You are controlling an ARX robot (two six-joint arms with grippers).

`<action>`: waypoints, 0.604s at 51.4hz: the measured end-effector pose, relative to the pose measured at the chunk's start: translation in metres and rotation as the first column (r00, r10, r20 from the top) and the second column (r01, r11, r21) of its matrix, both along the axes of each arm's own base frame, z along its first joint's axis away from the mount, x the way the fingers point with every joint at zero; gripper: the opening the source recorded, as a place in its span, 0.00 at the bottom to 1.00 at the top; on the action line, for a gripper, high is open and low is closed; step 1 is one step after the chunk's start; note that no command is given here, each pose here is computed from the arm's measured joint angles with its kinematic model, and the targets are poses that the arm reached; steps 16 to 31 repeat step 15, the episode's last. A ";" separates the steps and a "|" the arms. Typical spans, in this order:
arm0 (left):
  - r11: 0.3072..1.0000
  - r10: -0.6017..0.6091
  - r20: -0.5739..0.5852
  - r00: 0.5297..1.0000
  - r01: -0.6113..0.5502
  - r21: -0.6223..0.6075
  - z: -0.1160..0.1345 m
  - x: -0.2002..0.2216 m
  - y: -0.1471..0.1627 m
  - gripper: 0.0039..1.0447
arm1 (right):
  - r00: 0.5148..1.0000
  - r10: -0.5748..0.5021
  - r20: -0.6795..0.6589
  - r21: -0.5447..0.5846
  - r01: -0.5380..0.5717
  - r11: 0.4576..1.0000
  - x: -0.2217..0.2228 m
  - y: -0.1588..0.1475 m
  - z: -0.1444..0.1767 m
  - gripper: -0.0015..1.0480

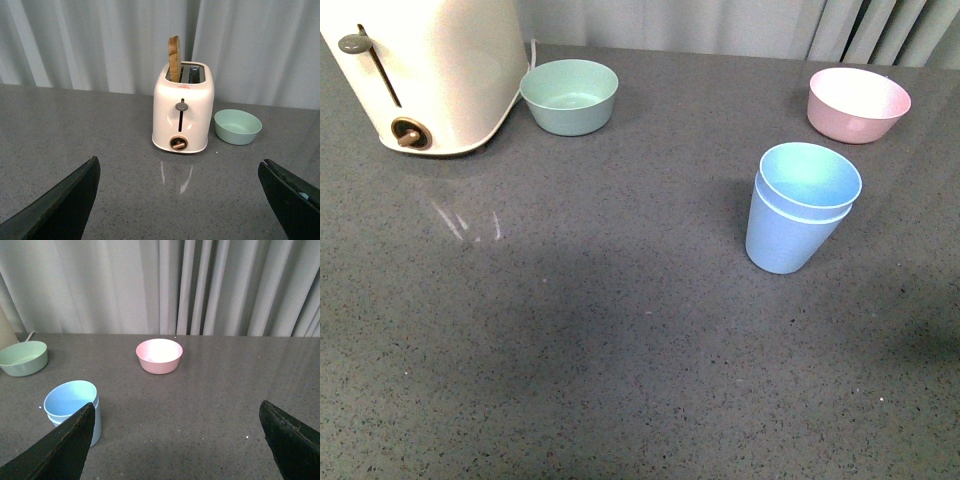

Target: Stack blue cups with both arms

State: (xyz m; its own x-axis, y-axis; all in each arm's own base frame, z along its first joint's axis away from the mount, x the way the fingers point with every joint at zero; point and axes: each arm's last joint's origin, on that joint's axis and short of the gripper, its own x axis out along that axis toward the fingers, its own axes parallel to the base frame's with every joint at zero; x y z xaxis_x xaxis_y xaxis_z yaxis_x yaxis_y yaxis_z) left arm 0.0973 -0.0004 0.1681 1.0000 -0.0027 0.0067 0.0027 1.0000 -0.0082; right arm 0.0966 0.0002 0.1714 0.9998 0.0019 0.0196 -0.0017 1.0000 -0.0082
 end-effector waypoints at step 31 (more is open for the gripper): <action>1.000 0.000 0.000 1.000 0.000 0.000 0.000 0.000 0.000 0.92 | 1.000 0.000 0.000 0.000 0.000 1.000 0.000 0.000 0.000 0.91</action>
